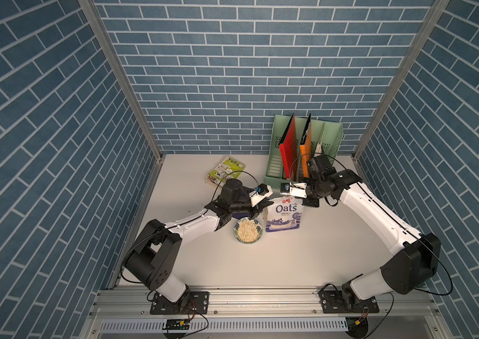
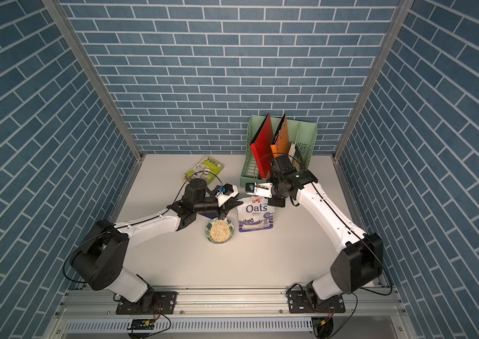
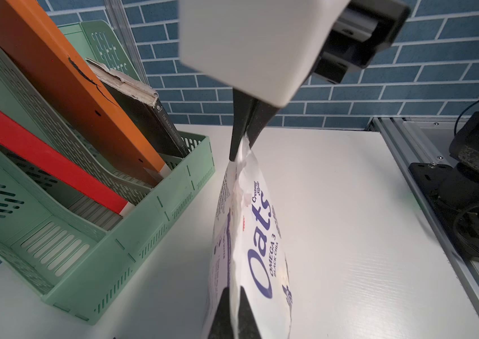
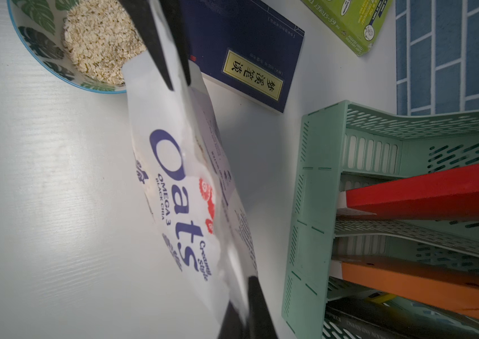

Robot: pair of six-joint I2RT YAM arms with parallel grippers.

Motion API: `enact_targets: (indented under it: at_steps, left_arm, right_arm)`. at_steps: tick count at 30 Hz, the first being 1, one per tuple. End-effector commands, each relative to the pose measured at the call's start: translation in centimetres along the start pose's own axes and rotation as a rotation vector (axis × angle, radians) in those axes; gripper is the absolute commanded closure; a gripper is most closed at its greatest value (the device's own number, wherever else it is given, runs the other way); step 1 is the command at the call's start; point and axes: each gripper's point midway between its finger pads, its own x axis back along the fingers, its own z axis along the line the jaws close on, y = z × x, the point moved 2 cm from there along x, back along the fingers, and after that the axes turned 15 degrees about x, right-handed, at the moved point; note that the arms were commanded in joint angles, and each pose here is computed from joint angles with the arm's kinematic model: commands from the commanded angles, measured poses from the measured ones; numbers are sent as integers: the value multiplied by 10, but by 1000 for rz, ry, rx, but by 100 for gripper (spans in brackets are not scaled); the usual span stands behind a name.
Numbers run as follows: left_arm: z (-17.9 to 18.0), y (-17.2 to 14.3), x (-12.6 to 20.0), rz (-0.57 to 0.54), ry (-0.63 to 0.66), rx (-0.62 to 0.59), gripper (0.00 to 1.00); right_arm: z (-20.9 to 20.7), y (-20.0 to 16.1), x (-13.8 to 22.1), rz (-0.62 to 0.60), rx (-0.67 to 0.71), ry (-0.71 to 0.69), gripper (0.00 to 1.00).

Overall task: Pour the oats into the breakfast bowl
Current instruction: Close the oats bag at the center of the board.

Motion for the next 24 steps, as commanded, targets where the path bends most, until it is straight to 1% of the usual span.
enact_targets:
  at_steps: [1,2,3,4,5,6,7,8,10,11,12,13,14,15,17,18,21,24]
  left_arm:
    - [4,5,2,-11,12,-16,100]
    - [4,5,3,-12,13,-18,100]
    - [4,5,2,-11,12,-16,100]
    - [4,5,3,-11,13,-16,100]
    - [4,5,3,-12,12,-17,100]
    - [4,5,3,-11,13,-15,100]
    - [4,5,3,-12,14,-16,100]
    - [4,6,3,-12,14,-15,100]
    - [4,6,3,-12,15,-17,100]
    - [4,6,3,-11,16,-15,100]
    - [4,7,3,-13,19,-16,94]
    - [5,8,4,-14,24,-17,86]
    - [5,8,5,-16,30,-18,74]
    - [5,10,6,-19,35,-20,67]
    - [5,13,9,-25,45,-25,55]
    - [4,15,11,-29,51,-27,50]
    - [5,24,20,-46,81,-33,40]
    - [7,29,36,-76,147,-29,31]
  right_arm:
    - [-1,-11,13,24,-28,-42,84]
    - [-1,-13,13,26,-33,-44,79]
    - [-1,-15,14,28,-37,-49,77]
    - [-1,-16,15,28,-39,-53,75]
    - [0,-16,16,24,-41,-55,77]
    - [0,-16,17,17,-42,-56,84]
    - [0,-15,18,10,-42,-57,94]
    - [0,-14,19,5,-44,-60,100]
    - [-1,-14,21,-3,-44,-67,100]
    - [-1,-14,21,-4,-45,-72,94]
    - [-2,-15,23,-4,-48,-81,81]
    - [-2,-16,24,-7,-54,-82,74]
    - [-3,-18,26,-10,-62,-87,69]
    - [-4,-19,29,-15,-71,-97,64]
    - [-7,-21,37,-38,-95,-122,56]
    - [-10,-21,43,-51,-108,-141,53]
    - [-16,-24,61,-104,-166,-203,45]
    - [-22,-34,77,-121,-252,-297,37]
